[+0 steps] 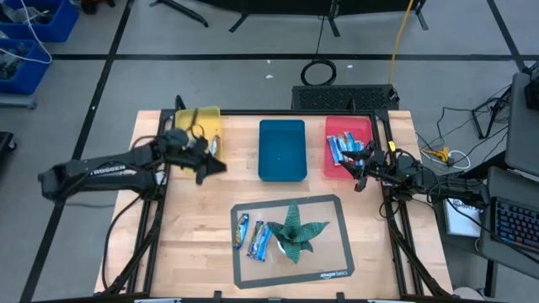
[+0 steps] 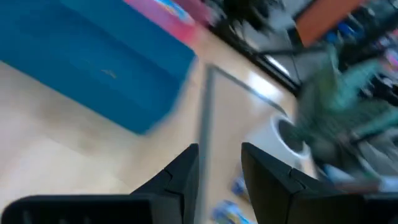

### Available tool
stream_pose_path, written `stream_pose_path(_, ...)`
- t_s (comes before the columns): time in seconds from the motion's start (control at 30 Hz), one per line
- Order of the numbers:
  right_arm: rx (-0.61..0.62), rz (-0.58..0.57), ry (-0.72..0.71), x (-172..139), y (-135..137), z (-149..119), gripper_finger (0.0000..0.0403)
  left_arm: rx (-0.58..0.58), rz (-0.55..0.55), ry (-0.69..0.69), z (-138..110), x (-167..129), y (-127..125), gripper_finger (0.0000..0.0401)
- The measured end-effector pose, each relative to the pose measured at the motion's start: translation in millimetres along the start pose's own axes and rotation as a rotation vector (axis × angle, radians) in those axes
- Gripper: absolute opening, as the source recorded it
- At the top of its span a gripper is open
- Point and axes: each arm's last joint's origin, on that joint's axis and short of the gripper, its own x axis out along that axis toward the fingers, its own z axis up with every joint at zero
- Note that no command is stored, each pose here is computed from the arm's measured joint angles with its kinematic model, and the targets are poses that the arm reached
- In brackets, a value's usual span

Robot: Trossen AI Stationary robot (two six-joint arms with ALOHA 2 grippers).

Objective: Pick and place Granola Bars by type
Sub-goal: Put the blue granola bar into the blue bin

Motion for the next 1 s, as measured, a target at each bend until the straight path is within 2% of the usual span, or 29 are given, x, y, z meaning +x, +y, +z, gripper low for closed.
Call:
stream_pose_path(0.13, 0.0, 0.0, 0.0, 0.0, 0.0, 0.0, 0.016, -0.031, -0.066, 0.101, -16.8, 21.8, -27.3, 0.0124)
stream_pose_path(0.2, 0.0, 0.0, 0.0, 0.0, 0.0, 0.0, 0.016, -0.056, -0.059, 0.16, -25.9, 31.5, -41.6, 0.0124)
stream_pose_path(0.33, 0.0, 0.0, 0.0, 0.0, 0.0, 0.0, 0.016, -0.077, 0.032, 0.22, -41.6, 50.3, -67.9, 0.0124)
stream_pose_path(0.5, 0.0, 0.0, 0.0, 0.0, 0.0, 0.0, 0.016, -0.147, 0.178, 0.314, -58.9, 79.9, -84.0, 0.0124)
stream_pose_path(0.67, 0.0, 0.0, 0.0, 0.0, 0.0, 0.0, 0.016, -0.185, 0.272, 0.462, -72.5, 114.6, -88.1, 0.0124)
stream_pose_path(0.73, 0.0, 0.0, 0.0, 0.0, 0.0, 0.0, 0.016, -0.189, 0.276, 0.491, -74.0, 126.0, -89.9, 0.0124)
stream_pose_path(1.0, 0.0, 0.0, 0.0, 0.0, 0.0, 0.0, 0.016, -0.175, 0.336, 0.552, -85.8, 145.2, -84.1, 0.0124)
